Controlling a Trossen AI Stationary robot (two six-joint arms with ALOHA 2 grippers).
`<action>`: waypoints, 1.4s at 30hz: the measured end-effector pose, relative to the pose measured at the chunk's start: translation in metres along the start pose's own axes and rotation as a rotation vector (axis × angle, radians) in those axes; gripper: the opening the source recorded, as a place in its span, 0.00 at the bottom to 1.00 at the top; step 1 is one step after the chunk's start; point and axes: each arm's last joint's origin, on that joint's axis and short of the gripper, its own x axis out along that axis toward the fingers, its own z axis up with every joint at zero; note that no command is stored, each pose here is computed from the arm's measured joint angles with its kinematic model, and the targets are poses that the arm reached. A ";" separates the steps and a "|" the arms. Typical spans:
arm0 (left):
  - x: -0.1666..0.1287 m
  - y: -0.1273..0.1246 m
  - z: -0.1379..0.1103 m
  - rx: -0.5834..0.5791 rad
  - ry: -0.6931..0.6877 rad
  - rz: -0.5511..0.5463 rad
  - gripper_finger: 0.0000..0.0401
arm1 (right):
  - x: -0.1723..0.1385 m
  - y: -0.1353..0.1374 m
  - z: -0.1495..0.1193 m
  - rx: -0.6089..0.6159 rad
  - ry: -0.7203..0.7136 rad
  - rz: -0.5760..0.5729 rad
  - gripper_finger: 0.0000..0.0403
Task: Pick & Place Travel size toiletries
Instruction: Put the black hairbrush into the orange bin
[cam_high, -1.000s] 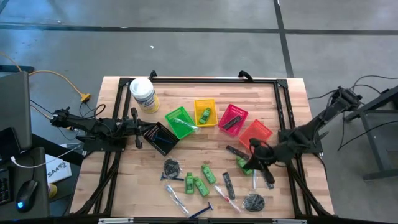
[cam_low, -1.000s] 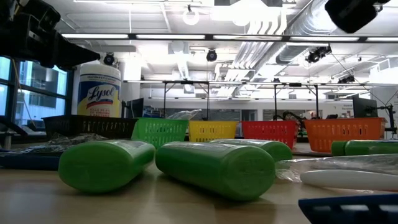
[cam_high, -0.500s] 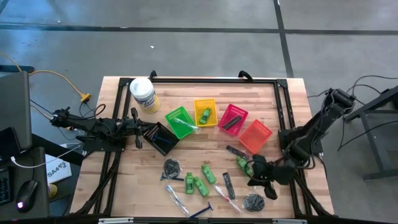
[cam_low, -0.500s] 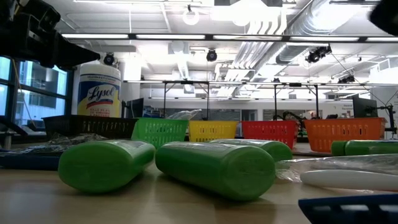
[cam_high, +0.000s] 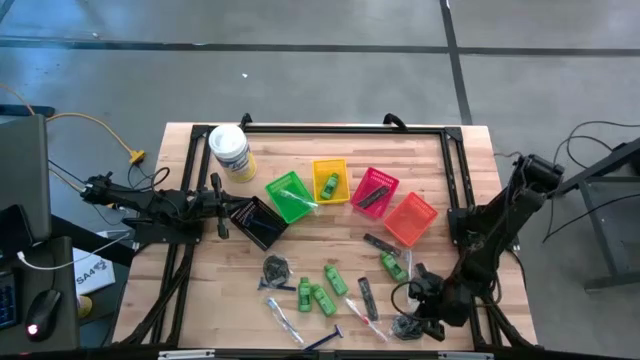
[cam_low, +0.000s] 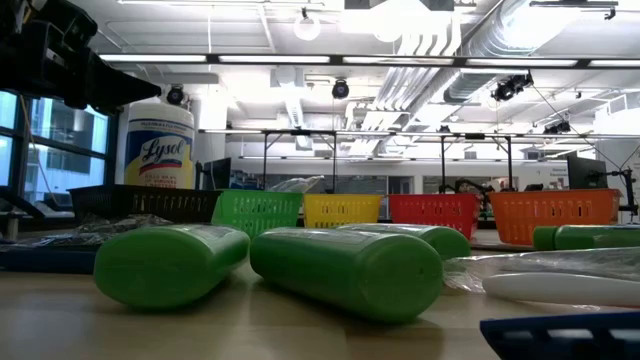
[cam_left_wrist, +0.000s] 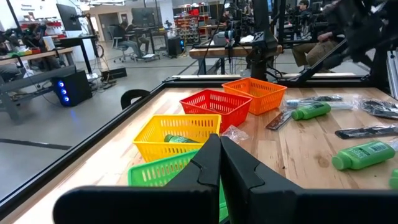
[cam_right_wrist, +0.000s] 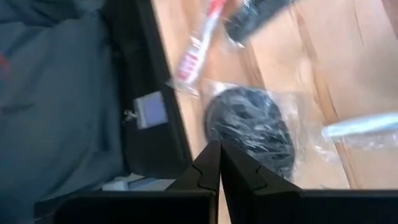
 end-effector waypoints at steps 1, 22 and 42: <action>0.000 0.000 0.000 0.000 0.000 0.000 0.00 | 0.004 -0.001 -0.001 0.014 0.015 -0.014 0.01; 0.000 0.000 -0.001 0.002 0.007 -0.001 0.00 | 0.029 -0.011 -0.009 0.116 0.128 -0.105 0.56; 0.000 0.000 -0.001 -0.013 0.007 -0.001 0.00 | 0.024 -0.013 0.008 -0.193 0.017 -0.111 0.52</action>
